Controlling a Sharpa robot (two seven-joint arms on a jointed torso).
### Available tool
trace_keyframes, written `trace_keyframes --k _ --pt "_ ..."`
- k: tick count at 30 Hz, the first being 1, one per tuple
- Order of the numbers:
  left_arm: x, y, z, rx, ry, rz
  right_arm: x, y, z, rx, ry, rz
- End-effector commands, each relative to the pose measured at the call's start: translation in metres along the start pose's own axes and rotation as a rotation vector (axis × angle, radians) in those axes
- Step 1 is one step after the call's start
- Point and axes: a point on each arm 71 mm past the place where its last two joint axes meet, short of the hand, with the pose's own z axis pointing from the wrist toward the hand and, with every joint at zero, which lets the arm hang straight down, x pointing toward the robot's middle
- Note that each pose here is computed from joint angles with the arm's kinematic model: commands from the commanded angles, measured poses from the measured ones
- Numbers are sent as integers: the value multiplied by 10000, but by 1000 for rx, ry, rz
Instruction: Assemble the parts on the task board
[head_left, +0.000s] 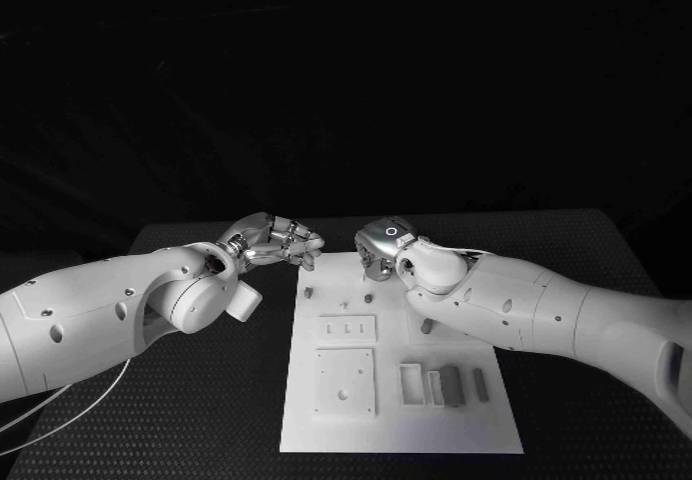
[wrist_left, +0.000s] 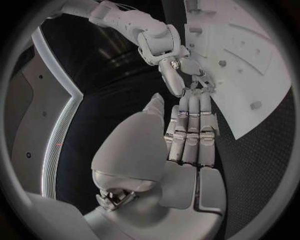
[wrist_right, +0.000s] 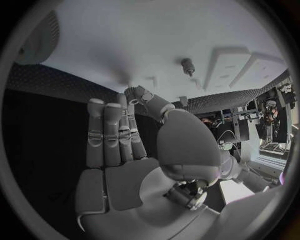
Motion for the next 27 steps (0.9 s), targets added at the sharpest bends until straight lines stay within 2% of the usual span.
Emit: trace_keyframes --k 1,7,15,27 --pt "24 -21 10 9 16 -8 29 10 0 -9 23 0" --pt "28 -22 12 9 17 -8 33 16 19 -11 27 3" --pt "22 -24 8 9 15 -7 81 -9 17 -7 59 31" --pt "12 -24 5 8 12 -6 61 -62 4 20 18 67"
